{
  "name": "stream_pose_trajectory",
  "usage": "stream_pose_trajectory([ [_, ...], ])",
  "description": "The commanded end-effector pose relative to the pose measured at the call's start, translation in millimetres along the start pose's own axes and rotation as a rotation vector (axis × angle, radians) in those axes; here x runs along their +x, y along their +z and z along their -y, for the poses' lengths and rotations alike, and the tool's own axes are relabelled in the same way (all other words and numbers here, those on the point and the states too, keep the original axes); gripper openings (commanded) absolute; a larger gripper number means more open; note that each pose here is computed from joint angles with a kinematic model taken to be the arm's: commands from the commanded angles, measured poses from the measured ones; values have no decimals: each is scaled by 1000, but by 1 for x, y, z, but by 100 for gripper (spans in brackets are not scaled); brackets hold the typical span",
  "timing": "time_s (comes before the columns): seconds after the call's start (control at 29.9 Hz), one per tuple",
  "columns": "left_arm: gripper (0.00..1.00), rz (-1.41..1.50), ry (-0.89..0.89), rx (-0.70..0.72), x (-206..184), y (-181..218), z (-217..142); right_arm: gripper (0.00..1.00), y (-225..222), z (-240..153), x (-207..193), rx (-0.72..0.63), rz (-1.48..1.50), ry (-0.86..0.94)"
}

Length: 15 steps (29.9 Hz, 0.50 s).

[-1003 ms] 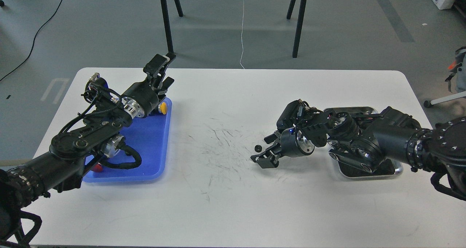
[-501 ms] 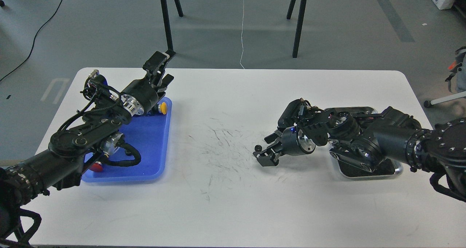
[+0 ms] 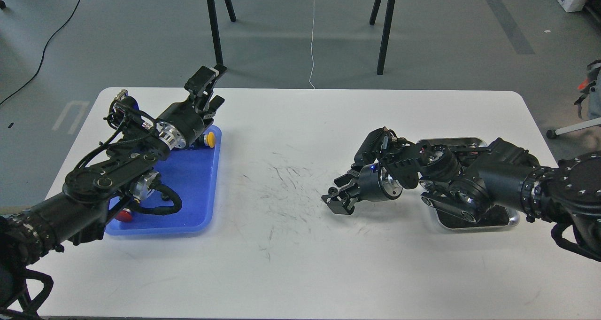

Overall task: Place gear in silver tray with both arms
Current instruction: 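Close the right gripper around the black gear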

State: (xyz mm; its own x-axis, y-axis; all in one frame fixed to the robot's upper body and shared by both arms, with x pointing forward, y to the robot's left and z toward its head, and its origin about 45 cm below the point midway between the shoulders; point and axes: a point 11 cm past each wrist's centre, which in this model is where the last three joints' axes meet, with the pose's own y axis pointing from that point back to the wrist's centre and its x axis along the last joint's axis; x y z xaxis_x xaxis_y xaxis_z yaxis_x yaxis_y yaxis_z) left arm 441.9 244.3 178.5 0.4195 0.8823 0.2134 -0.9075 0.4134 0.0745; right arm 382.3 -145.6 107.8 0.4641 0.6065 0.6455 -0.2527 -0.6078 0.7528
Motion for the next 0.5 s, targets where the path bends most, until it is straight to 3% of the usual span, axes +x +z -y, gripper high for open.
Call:
stream_pose_trajectory([
  [0.0,100,0,0,1,0,0,0,46,1,-1,2,-2,-4,3],
  [0.2,100,2,0,2,0,-1,-1,35,-1,0,5,2,-11,3],
  [0.47,100,0,2,1,1,0,0,29,0,0,5,0,-15,1],
])
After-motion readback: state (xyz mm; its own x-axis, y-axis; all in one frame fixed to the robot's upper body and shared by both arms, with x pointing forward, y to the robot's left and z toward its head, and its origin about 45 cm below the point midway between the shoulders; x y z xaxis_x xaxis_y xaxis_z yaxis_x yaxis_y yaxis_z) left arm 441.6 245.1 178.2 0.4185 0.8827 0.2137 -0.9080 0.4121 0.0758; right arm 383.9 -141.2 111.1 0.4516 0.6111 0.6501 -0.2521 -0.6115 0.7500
